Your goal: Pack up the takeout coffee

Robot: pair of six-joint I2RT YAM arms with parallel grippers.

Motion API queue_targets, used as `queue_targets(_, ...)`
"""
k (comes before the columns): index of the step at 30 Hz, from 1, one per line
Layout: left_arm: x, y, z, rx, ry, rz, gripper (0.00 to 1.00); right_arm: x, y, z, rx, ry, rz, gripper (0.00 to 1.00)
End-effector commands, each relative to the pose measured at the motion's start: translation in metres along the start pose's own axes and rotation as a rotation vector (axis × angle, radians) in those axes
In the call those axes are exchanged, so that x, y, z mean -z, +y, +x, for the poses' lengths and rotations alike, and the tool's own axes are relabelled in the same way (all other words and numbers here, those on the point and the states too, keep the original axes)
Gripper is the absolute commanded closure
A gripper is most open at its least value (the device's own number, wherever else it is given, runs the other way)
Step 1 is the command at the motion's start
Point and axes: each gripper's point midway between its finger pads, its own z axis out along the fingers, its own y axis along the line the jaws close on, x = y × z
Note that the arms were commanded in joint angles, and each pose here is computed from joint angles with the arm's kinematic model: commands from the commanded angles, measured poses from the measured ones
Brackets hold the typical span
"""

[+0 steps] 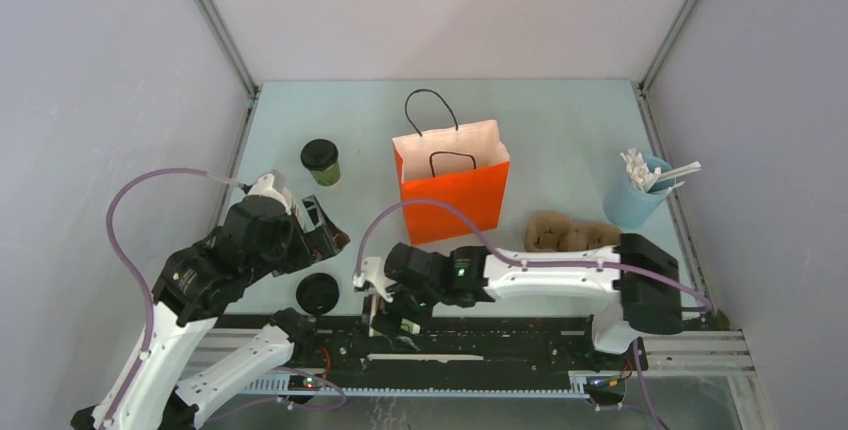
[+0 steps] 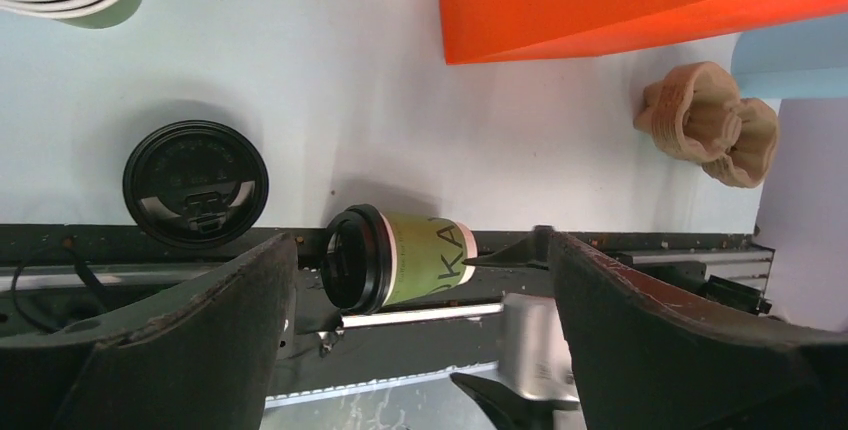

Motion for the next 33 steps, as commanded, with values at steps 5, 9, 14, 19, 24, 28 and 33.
queue_targets(5,0.018,0.013,-0.004,0.052,-0.058,-0.015,0.00,-0.034,-0.011,-0.033,0.043,-0.093,0.105,0.02)
queue_targets(9,0.027,0.022,-0.004,0.068,-0.085,-0.022,0.00,-0.044,-0.031,-0.032,0.063,-0.093,0.205,0.02)
queue_targets(14,0.030,0.024,-0.002,0.088,-0.090,-0.017,0.00,-0.051,-0.052,-0.037,0.134,-0.107,0.299,0.03)
queue_targets(19,0.034,0.024,-0.004,0.094,-0.099,-0.010,0.00,-0.066,-0.048,-0.042,0.168,-0.131,0.264,0.05)
queue_targets(24,0.036,0.024,-0.002,0.089,-0.089,-0.009,0.00,-0.069,-0.043,-0.046,0.189,-0.153,0.225,0.11)
queue_targets(28,0.037,0.022,-0.004,0.085,-0.086,-0.008,0.00,-0.048,-0.045,-0.060,0.179,-0.248,0.240,0.19)
queue_targets(33,0.034,0.018,-0.006,0.065,-0.083,-0.004,0.00,-0.019,-0.053,-0.087,0.173,-0.390,0.271,0.27)
